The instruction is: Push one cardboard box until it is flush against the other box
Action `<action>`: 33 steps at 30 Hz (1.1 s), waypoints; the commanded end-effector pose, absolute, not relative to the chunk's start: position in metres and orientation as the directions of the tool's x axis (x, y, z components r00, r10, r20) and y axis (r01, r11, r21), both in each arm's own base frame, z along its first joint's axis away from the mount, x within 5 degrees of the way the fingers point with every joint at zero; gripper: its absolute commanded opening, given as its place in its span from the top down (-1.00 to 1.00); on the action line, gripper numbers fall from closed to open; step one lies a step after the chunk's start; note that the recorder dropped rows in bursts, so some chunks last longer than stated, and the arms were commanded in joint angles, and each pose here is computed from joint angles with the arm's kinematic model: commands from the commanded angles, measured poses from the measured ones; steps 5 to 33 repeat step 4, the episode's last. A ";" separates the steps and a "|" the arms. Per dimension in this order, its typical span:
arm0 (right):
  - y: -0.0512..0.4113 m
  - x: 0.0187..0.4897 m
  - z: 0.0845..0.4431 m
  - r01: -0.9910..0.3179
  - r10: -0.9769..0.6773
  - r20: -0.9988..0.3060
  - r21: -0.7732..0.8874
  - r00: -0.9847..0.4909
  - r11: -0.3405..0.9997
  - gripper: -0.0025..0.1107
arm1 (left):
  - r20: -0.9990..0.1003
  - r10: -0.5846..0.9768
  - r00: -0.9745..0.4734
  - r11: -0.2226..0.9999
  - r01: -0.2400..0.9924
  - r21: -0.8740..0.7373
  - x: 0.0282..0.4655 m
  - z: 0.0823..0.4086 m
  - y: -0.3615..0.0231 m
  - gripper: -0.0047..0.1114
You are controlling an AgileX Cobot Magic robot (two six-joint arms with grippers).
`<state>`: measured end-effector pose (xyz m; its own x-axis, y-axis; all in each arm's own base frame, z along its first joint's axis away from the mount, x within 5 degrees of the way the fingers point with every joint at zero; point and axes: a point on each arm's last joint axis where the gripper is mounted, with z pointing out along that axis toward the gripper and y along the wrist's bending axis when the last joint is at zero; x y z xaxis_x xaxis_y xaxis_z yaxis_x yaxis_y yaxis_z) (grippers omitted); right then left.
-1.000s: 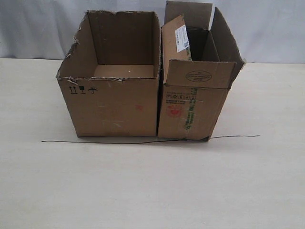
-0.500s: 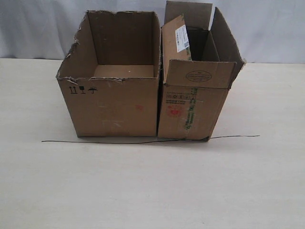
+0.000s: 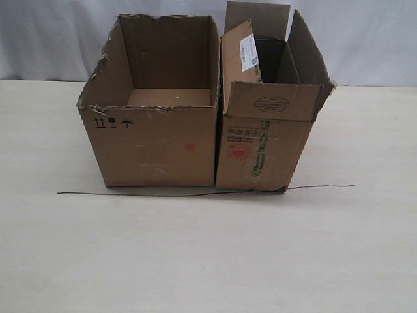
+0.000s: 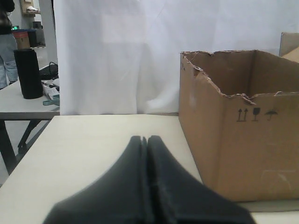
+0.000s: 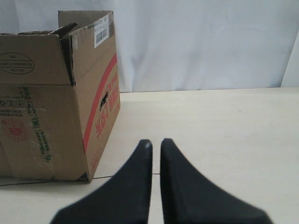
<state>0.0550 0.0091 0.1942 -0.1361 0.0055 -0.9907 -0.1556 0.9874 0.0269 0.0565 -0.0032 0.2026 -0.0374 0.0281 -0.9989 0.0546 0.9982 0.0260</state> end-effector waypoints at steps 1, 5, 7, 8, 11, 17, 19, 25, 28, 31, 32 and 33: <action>0.009 0.055 0.193 -0.159 0.007 -0.990 0.029 -0.138 0.987 0.87 | -0.999 0.023 -0.033 0.998 0.056 0.021 0.056 0.202 -0.003 0.92; 0.009 0.055 0.193 -0.159 0.007 -0.990 0.029 -0.138 0.987 0.87 | -0.999 0.023 -0.033 0.998 0.056 0.021 0.056 0.202 -0.003 0.92; 0.009 0.055 0.193 -0.159 0.007 -0.990 0.029 -0.138 0.987 0.87 | -0.999 0.023 -0.033 0.998 0.056 0.021 0.056 0.202 -0.003 0.92; 0.009 0.055 0.193 -0.159 0.007 -0.990 0.029 -0.138 0.987 0.87 | -0.999 0.023 -0.033 0.998 0.056 0.021 0.056 0.202 -0.003 0.92; 0.009 0.055 0.193 -0.159 0.007 -0.990 0.029 -0.138 0.987 0.87 | -0.999 0.023 -0.033 0.998 0.056 0.021 0.056 0.202 -0.003 0.92; 0.009 0.055 0.193 -0.159 0.007 -0.990 0.029 -0.138 0.987 0.87 | -0.999 0.023 -0.033 0.998 0.056 0.021 0.056 0.202 -0.003 0.92; 0.009 0.055 0.193 -0.159 0.007 -0.990 0.029 -0.138 0.987 0.87 | -0.999 0.023 -0.033 0.998 0.056 0.021 0.056 0.202 -0.003 0.92; 0.009 0.055 0.193 -0.159 0.007 -0.990 0.029 -0.138 0.987 0.87 | -0.999 0.023 -0.033 0.998 0.056 0.021 0.056 0.202 -0.003 0.92; 0.009 0.055 0.193 -0.159 0.007 -0.990 0.029 -0.138 0.987 0.87 | -0.999 0.023 -0.033 0.998 0.056 0.021 0.056 0.202 -0.003 0.92; 0.009 0.055 0.193 -0.159 0.007 -0.990 0.029 -0.138 0.987 0.87 | -0.999 0.023 -0.033 0.998 0.056 0.021 0.056 0.202 -0.003 0.92; 0.009 0.055 0.193 -0.159 0.007 -0.990 0.029 -0.138 0.987 0.87 | -0.999 0.023 -0.033 0.998 0.056 0.021 0.056 0.202 -0.003 0.92; 0.009 0.055 0.193 -0.159 0.007 -0.990 0.029 -0.138 0.987 0.87 | -0.999 0.023 -0.033 0.998 0.056 0.021 0.056 0.202 -0.003 0.92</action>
